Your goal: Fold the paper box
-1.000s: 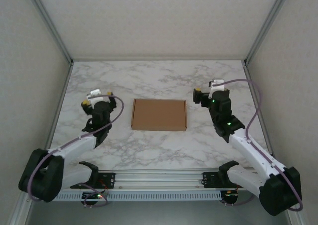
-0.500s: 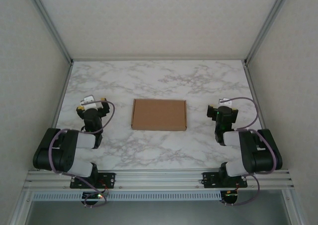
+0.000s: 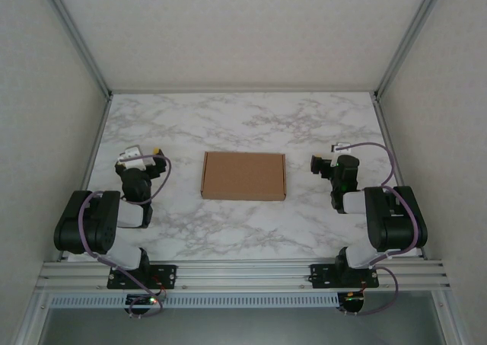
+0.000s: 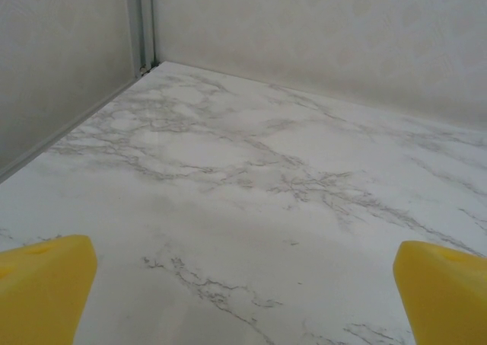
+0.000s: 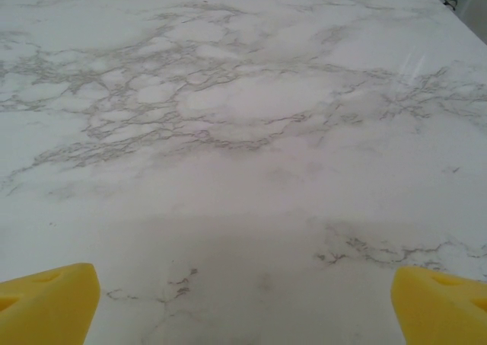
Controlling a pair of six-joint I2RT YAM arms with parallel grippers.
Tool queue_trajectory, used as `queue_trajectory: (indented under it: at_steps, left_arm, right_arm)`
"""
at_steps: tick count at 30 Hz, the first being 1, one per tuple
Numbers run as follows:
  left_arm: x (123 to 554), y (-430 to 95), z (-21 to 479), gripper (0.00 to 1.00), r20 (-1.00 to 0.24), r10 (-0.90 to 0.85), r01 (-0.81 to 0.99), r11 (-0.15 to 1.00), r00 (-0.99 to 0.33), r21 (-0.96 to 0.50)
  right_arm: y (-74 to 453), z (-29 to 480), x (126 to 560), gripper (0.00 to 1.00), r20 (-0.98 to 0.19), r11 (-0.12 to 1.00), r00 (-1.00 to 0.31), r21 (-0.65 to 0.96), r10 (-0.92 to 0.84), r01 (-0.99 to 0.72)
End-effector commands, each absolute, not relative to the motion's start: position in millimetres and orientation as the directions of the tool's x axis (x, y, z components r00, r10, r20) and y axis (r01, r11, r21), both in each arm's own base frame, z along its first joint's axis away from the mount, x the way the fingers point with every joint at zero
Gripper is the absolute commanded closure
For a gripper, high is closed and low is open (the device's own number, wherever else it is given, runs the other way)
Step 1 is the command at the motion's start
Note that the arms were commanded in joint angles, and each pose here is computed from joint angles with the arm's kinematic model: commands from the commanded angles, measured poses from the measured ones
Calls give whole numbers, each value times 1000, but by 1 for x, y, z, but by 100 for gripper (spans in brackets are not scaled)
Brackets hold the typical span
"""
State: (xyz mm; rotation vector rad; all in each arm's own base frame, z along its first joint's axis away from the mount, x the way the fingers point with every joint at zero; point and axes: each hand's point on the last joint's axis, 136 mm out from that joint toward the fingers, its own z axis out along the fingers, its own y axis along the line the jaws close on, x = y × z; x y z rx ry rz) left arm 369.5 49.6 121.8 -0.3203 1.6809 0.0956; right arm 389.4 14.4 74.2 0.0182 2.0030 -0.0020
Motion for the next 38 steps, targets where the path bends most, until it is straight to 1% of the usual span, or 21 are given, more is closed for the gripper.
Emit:
queue_trajectory:
  at_steps: [1,38]
  left_arm:
    - [372,48,130,0,-984,-167,-245,958,-65,-146]
    - [371,47,130,0,-985,-163,-240,960,-64,-143]
  right_arm:
    - [16,82,394,1,-917,1000,-398,20,20,4]
    - [17,82,393,1,-918,1000,-397,13,12,2]
